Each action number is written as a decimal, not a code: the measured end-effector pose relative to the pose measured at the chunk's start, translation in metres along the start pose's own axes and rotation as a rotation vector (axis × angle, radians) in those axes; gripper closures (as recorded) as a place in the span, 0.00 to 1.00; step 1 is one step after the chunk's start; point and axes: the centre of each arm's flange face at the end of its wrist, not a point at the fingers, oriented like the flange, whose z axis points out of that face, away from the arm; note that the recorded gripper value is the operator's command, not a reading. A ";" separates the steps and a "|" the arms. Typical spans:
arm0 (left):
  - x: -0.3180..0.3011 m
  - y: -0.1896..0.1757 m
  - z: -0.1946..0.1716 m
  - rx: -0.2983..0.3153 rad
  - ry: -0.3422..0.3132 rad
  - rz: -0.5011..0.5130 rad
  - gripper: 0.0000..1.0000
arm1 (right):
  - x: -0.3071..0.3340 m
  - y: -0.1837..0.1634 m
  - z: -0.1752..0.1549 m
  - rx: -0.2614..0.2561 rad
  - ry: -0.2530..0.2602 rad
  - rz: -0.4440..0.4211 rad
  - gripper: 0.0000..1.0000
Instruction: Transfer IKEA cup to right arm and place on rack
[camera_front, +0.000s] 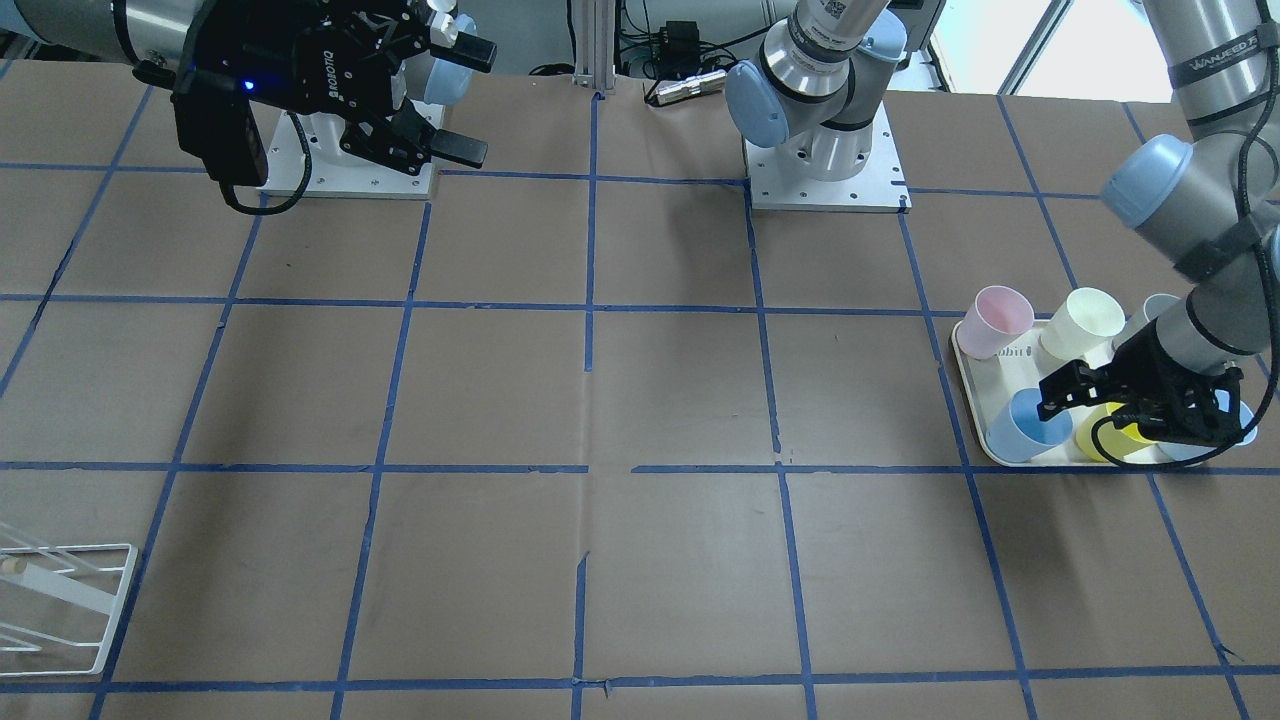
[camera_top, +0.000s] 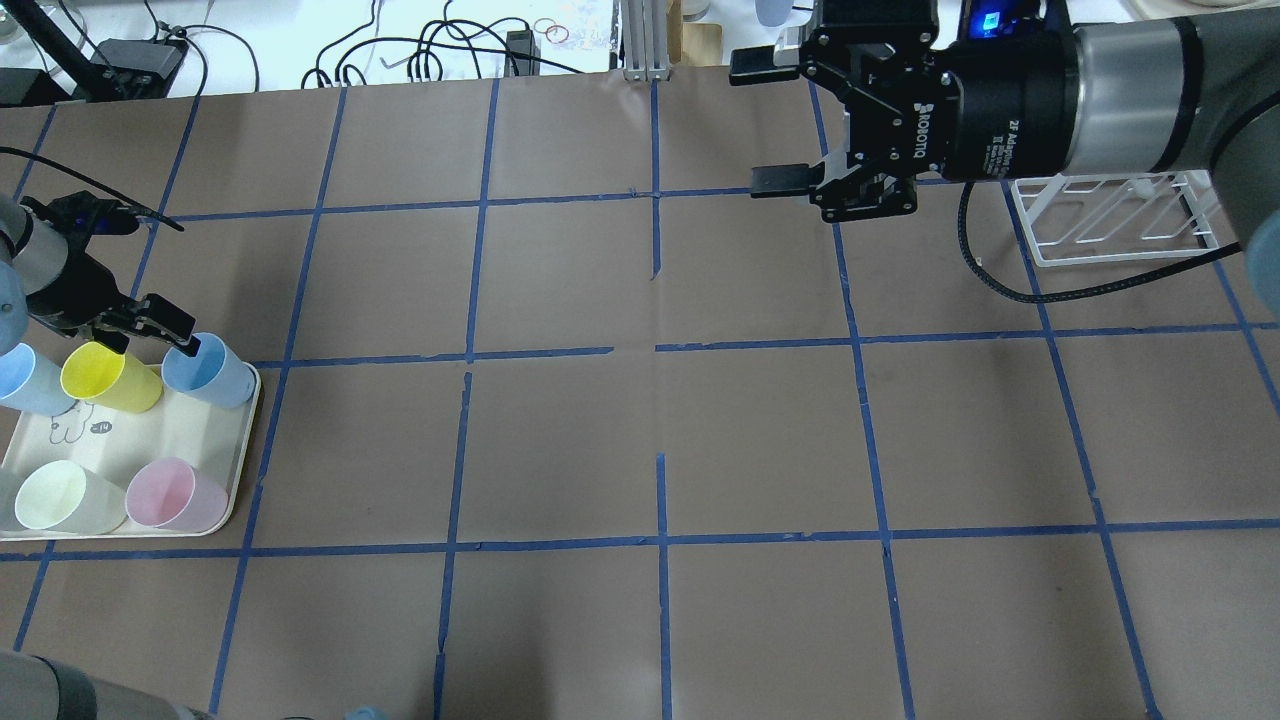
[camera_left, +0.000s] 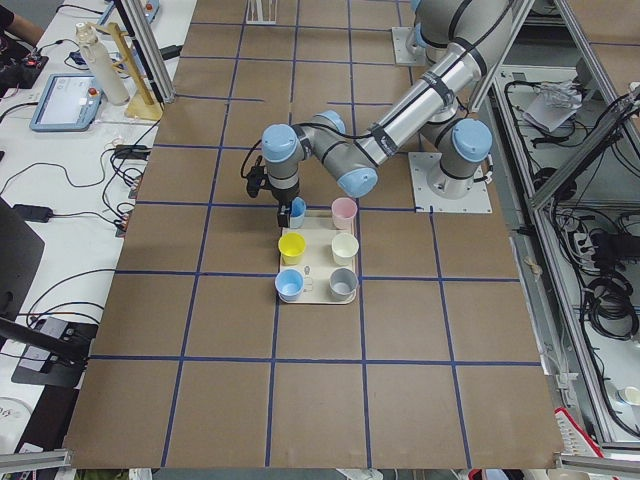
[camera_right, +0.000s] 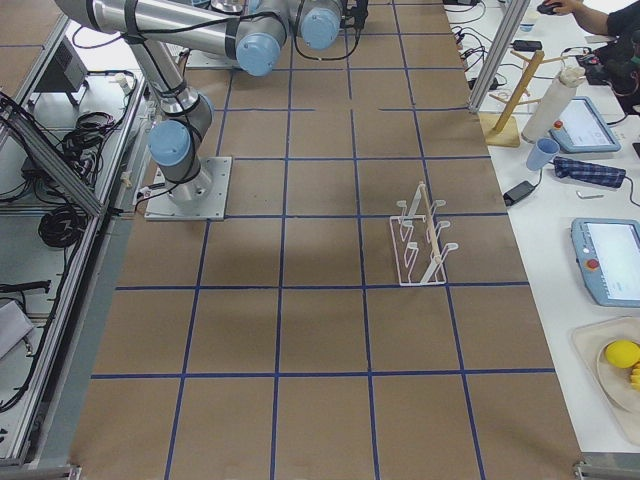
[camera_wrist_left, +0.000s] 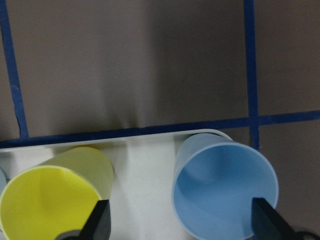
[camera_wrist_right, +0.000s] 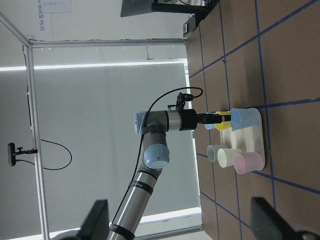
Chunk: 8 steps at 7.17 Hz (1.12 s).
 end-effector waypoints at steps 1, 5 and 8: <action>0.000 0.000 0.003 -0.005 0.004 0.004 0.12 | 0.007 0.003 0.002 -0.013 -0.007 0.068 0.00; -0.002 -0.001 0.018 -0.030 0.018 0.005 0.41 | 0.006 0.004 0.003 -0.006 -0.111 0.149 0.00; -0.003 -0.001 0.023 -0.043 0.017 0.008 1.00 | 0.009 0.004 0.005 0.004 -0.138 0.030 0.00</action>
